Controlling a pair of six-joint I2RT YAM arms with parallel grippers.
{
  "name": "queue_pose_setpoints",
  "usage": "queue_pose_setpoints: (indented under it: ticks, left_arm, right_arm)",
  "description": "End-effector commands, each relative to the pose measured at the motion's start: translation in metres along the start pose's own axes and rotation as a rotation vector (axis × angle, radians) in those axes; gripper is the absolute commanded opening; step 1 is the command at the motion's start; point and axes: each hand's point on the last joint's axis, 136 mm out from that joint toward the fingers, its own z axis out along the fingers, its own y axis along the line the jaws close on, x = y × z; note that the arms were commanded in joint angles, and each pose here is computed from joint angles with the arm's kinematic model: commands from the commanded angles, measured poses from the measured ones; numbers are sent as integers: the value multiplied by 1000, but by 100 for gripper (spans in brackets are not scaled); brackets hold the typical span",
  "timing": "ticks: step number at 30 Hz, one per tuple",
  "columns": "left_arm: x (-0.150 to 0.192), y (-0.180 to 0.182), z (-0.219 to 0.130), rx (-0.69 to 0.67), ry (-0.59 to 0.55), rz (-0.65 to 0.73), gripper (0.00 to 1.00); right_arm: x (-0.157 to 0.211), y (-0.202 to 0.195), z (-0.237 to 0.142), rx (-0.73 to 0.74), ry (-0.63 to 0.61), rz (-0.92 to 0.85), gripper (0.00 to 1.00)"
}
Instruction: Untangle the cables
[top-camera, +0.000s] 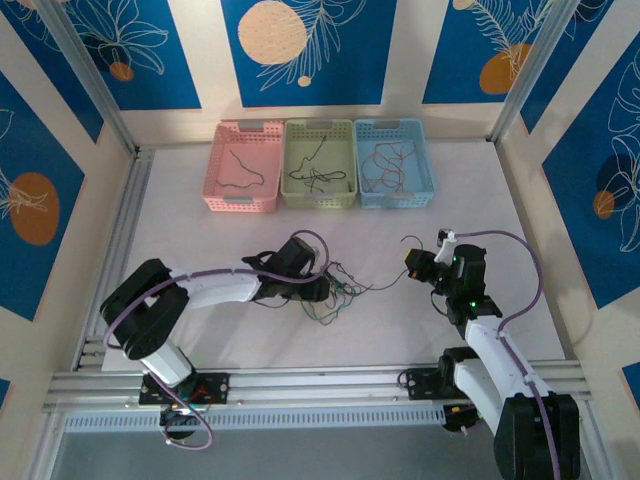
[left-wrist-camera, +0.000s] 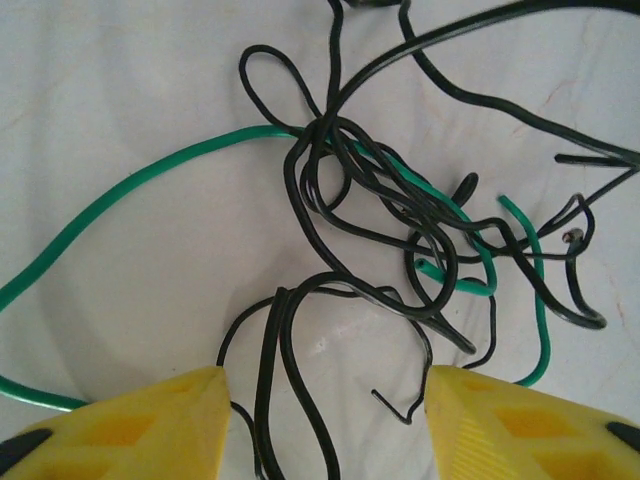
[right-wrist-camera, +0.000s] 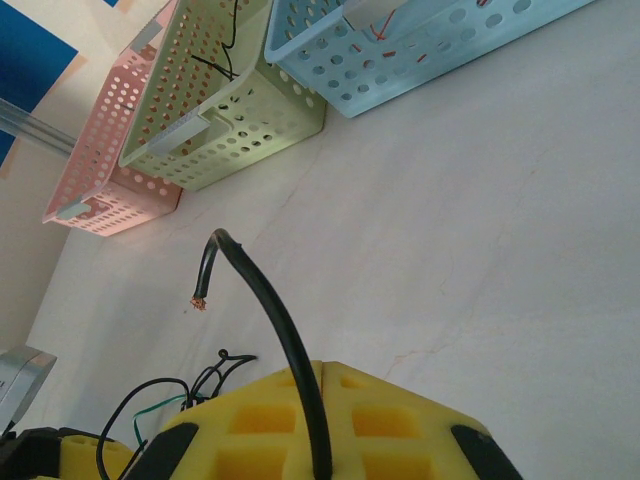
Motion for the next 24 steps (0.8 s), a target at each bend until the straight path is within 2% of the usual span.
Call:
queue_pose_setpoints:
  ticks: [1,7,15,19,24]
  left_arm:
    - [-6,-3,2,23,-17,2,43]
    - [-10,-2,-8,5,-41,41,1]
    - [-8,-10,-60,12,-15,193,0]
    - [7,-9,-88,-11,55,271,0]
    - [30,-18,-122,66,97,286,0]
  right_arm:
    - [-2,2,1,-7,-10,-22,0]
    - [-2,2,1,-8,-11,-23,0]
    - [-3,1,0,2,-16,-22,0]
    - [-5,-4,-1,31,-32,-22,0]
    - [-5,-11,-1,65,-40,-12,0]
